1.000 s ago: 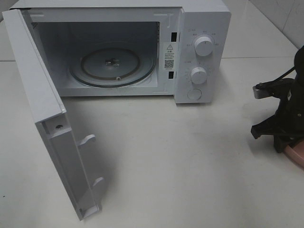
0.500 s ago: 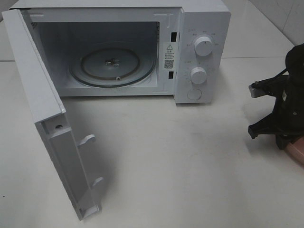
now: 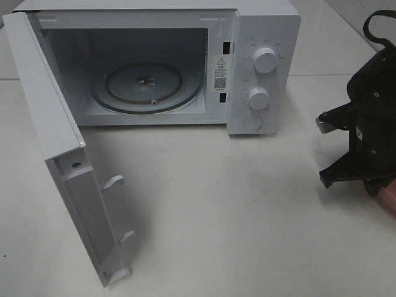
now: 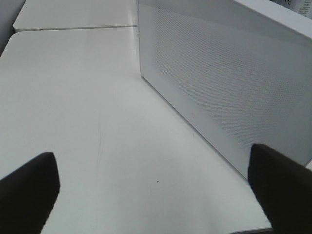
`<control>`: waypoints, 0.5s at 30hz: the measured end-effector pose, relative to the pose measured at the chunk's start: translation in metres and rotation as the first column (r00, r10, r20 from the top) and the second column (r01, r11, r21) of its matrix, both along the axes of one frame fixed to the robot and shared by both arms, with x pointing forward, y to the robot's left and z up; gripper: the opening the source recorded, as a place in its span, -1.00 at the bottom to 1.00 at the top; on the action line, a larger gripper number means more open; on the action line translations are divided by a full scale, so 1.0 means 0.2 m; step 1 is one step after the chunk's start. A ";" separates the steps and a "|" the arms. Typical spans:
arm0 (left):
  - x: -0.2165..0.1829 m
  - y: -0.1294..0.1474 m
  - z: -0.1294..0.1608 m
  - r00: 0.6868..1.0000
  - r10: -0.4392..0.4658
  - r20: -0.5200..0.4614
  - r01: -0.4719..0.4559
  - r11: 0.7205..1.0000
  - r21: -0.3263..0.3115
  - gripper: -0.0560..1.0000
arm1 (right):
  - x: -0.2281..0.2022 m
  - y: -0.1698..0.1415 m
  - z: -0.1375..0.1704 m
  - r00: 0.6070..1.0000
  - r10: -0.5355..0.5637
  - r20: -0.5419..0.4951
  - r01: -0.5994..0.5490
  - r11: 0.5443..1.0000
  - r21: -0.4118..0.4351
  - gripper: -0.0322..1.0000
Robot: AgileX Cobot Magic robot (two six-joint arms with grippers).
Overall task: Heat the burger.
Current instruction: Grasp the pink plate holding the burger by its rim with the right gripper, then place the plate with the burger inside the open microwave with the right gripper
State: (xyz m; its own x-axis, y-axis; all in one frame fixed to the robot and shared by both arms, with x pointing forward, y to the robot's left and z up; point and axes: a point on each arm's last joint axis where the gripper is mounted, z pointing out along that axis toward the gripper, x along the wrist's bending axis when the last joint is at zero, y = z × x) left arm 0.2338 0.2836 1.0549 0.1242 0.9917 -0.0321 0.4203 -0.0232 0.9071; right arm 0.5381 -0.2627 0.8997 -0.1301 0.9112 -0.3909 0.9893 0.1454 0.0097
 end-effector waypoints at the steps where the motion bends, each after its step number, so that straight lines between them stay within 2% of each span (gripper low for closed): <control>1: 0.00 0.00 0.00 1.000 0.000 0.000 0.000 1.000 0.000 0.99 | -0.01 0.01 0.01 1.000 -0.001 0.001 0.001 1.000 -0.013 -0.83; 15: 0.00 0.00 0.00 1.000 0.000 0.000 0.000 1.000 0.000 0.99 | -0.05 0.11 0.14 0.996 0.073 0.053 -0.067 0.992 -0.105 -0.82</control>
